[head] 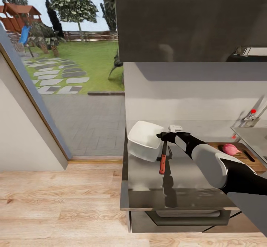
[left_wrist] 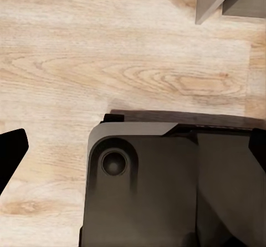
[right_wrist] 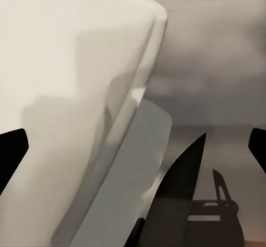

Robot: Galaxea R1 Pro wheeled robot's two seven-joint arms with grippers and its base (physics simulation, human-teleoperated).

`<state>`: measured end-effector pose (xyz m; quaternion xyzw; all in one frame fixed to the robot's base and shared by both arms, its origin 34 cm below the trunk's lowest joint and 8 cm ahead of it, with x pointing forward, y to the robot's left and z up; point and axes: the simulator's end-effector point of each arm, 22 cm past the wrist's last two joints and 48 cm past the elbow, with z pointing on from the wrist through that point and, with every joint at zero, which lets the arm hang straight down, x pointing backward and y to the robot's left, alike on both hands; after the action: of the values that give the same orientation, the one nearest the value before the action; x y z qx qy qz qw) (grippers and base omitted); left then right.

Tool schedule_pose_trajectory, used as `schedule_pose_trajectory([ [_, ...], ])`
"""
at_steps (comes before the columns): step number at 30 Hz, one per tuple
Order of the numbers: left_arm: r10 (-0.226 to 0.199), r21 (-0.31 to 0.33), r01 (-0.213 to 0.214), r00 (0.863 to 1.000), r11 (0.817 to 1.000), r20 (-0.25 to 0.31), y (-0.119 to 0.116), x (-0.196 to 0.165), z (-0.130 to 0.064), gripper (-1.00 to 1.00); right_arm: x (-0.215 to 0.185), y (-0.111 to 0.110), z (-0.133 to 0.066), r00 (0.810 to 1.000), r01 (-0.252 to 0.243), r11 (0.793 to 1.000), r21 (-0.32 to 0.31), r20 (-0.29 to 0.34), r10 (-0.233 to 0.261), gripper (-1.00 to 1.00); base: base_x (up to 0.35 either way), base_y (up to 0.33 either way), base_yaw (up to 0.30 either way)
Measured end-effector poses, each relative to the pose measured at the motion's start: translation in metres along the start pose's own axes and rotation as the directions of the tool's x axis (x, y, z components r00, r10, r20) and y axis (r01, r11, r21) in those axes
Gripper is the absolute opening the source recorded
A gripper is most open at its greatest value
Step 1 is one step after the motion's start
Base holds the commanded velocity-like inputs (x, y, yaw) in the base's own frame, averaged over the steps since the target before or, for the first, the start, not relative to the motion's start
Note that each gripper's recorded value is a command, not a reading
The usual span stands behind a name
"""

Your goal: In the kitchen, take the Vidalia onion out of the sink, dice it on the chopping board with the paring knife, put the diced onion into the bowl on the countertop, then place both the paring knife and the chopping board into the sink.

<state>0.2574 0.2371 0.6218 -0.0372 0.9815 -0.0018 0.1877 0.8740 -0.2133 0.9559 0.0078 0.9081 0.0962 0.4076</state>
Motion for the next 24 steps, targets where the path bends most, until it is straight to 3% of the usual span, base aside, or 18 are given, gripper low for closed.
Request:
schedule_pose_trajectory([
  [12, 0.000, 0.000, 0.000, 1.000, 1.000, 0.000, 0.0000, 0.0000, 0.0001, 1.00, -0.0006, 0.0010, 0.0001, 1.000, -0.002, 1.000, -0.005, 0.002, 0.002, 1.00, -0.150, 0.000, 0.000],
  [24, 0.000, 0.000, 0.000, 1.000, 1.000, 0.000, 0.0000, -0.0001, 0.0000, 1.00, -0.0092, 0.0040, -0.0014, 1.000, -0.001, 1.000, -0.030, 0.026, 0.001, 1.00, -0.017, 0.000, 0.000],
])
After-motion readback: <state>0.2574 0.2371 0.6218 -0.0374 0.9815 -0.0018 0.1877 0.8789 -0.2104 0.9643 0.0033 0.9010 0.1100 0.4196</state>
